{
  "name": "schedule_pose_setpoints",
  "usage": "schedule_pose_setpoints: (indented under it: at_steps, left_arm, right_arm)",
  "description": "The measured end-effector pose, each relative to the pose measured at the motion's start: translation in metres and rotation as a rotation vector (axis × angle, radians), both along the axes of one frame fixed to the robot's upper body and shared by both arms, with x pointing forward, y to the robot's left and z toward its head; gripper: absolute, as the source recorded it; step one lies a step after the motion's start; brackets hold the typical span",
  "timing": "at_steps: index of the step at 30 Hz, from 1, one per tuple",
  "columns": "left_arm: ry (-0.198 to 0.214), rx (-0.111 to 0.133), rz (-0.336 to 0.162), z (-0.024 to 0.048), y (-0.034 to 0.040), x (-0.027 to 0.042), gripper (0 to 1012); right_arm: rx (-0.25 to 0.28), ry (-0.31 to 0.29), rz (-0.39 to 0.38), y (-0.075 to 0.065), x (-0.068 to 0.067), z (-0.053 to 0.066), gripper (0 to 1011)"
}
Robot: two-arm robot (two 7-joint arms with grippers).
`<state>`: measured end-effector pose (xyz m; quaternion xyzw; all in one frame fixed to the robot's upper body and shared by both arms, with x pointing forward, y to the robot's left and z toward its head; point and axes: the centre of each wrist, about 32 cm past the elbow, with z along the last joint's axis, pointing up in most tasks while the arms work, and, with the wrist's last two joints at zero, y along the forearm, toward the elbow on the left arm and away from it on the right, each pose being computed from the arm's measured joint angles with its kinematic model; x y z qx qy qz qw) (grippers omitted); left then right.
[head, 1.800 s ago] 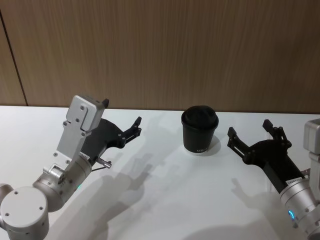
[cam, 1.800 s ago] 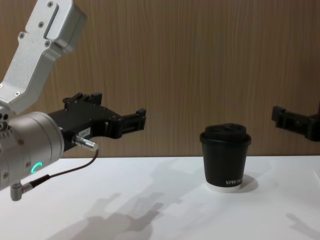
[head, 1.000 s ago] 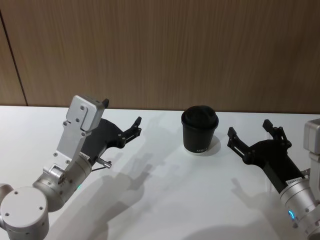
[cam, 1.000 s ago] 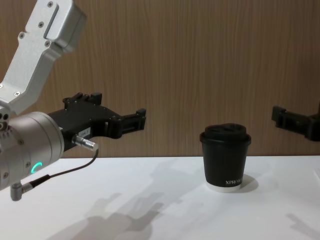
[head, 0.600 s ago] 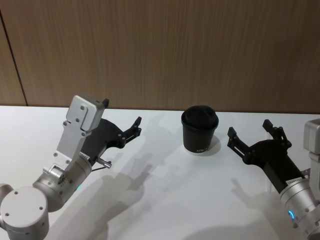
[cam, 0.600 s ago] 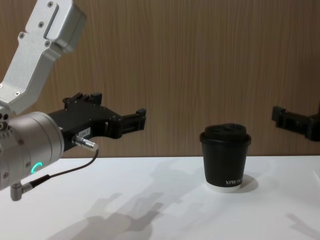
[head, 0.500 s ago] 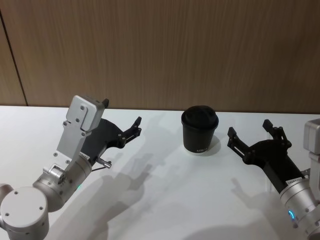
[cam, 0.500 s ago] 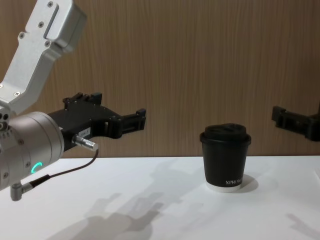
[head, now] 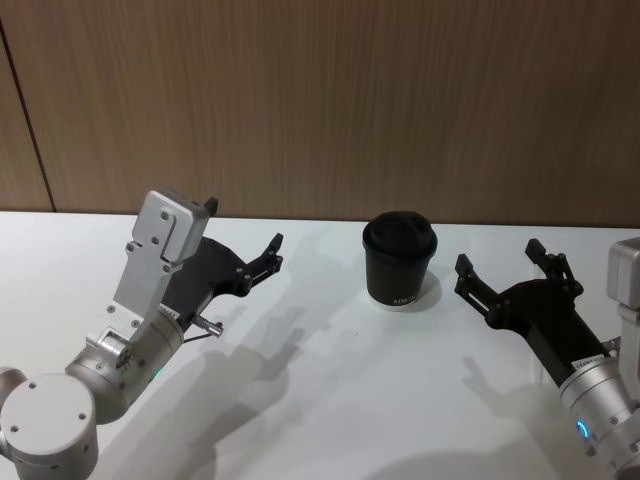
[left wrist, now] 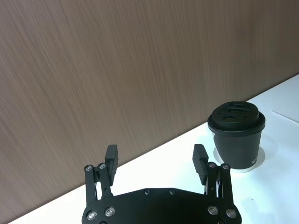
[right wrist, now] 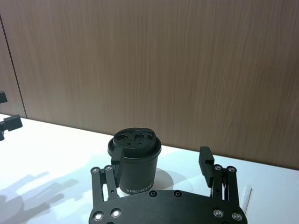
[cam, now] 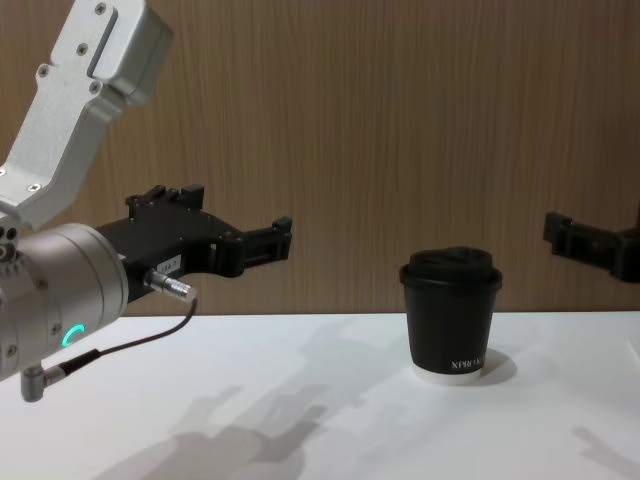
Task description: Pick up the straw with one hand, pass it to the other hand, and insert it into the cup.
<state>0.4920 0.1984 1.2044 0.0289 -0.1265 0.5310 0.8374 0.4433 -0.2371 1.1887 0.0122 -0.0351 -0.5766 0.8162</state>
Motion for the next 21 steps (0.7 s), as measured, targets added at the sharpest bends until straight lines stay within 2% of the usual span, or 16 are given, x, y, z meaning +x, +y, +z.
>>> schedule_pose_setpoints:
  at_steps: [21]
  left_arm:
    - [0.000, 0.000, 0.000, 0.0000, 0.0000, 0.0000, 1003]
  right_arm:
    - [-0.002, 0.002, 0.003, -0.0007, -0.0004, -0.0006, 1001]
